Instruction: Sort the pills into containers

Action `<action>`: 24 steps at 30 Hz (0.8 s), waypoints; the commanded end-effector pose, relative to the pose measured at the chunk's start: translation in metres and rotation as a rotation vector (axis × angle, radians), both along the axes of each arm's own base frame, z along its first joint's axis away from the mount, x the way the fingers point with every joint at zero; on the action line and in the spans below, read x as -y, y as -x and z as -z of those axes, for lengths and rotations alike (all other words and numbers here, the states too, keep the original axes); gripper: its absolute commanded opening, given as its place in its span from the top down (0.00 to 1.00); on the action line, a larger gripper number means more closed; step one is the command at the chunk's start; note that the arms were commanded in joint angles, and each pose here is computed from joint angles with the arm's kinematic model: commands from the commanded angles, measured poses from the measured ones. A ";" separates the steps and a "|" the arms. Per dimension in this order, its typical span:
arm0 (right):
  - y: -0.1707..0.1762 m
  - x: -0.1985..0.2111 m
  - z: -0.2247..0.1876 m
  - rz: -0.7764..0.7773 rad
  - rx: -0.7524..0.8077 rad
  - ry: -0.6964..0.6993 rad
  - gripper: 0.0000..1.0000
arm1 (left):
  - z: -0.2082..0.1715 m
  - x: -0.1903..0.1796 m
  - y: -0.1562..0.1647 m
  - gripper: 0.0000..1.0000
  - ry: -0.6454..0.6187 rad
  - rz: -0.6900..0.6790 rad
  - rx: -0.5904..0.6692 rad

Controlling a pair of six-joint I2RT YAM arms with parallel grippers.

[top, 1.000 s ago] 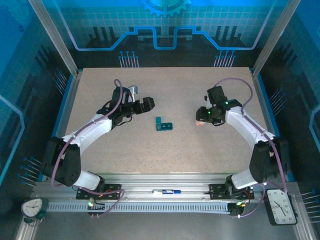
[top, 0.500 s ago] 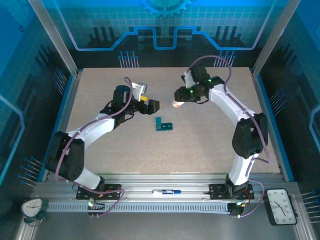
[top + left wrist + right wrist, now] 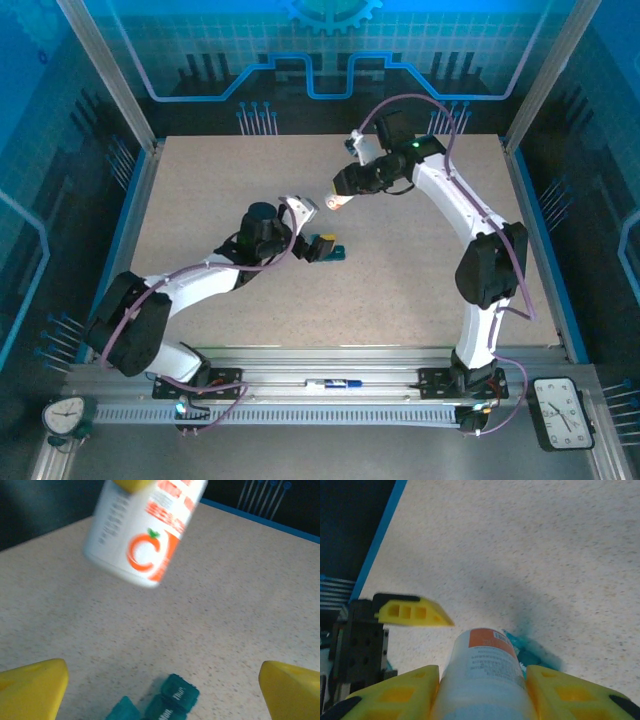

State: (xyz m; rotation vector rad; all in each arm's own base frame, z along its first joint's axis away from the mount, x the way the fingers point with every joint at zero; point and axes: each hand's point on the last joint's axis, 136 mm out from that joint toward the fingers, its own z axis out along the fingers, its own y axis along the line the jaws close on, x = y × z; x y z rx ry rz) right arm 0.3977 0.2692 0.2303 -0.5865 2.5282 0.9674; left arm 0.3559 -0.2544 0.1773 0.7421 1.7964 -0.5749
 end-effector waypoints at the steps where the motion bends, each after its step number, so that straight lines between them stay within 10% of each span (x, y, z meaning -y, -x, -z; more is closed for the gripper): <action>1: 0.028 -0.019 -0.005 -0.118 -0.040 -0.030 0.60 | -0.027 -0.009 -0.006 0.04 0.002 -0.047 0.136; 24: 0.060 -0.047 0.011 -0.203 -0.136 -0.116 0.60 | -0.032 0.004 -0.003 0.30 0.045 0.012 0.077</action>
